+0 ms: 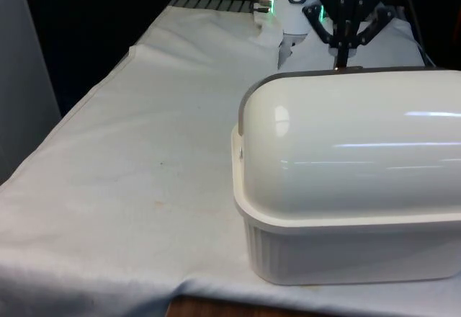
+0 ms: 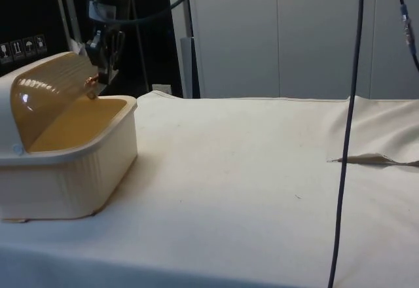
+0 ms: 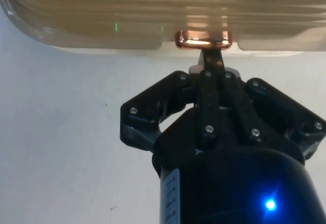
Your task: Open the lid, then close it.
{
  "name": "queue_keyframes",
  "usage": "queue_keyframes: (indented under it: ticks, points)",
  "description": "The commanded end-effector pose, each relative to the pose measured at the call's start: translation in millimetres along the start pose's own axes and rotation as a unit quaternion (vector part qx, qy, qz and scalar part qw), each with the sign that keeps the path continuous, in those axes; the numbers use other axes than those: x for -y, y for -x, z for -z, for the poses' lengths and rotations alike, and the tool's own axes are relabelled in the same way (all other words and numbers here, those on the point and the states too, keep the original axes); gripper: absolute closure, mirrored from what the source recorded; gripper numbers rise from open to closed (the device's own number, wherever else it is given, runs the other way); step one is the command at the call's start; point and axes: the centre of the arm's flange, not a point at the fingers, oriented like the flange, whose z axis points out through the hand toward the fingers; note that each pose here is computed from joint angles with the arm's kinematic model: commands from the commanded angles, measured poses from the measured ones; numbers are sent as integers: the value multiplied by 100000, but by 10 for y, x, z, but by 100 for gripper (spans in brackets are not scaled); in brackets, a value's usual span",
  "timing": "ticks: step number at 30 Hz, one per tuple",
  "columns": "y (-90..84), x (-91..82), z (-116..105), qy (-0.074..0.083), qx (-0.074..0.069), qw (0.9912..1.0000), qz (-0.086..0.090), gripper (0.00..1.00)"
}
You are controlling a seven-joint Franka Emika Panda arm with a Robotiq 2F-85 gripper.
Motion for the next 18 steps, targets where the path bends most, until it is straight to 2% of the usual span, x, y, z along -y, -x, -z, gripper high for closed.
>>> queue_keyframes:
  ticks: [1,3,4,6,11,13,14,18]
  points:
    - [-26,-14,22,385,442,99998,32,100]
    - [-54,-17,48,505,740,99996,87,100]
    - [-46,-11,50,193,350,99999,39,100]
    - [-99,-28,90,688,1189,99991,84,100]
    - [-185,-36,160,967,1883,99978,80,100]
    - [-201,-32,186,667,1544,99986,28,100]
    - [-242,-25,190,996,1972,99976,-38,100]
    - [-323,17,185,1026,1938,99976,-142,100]
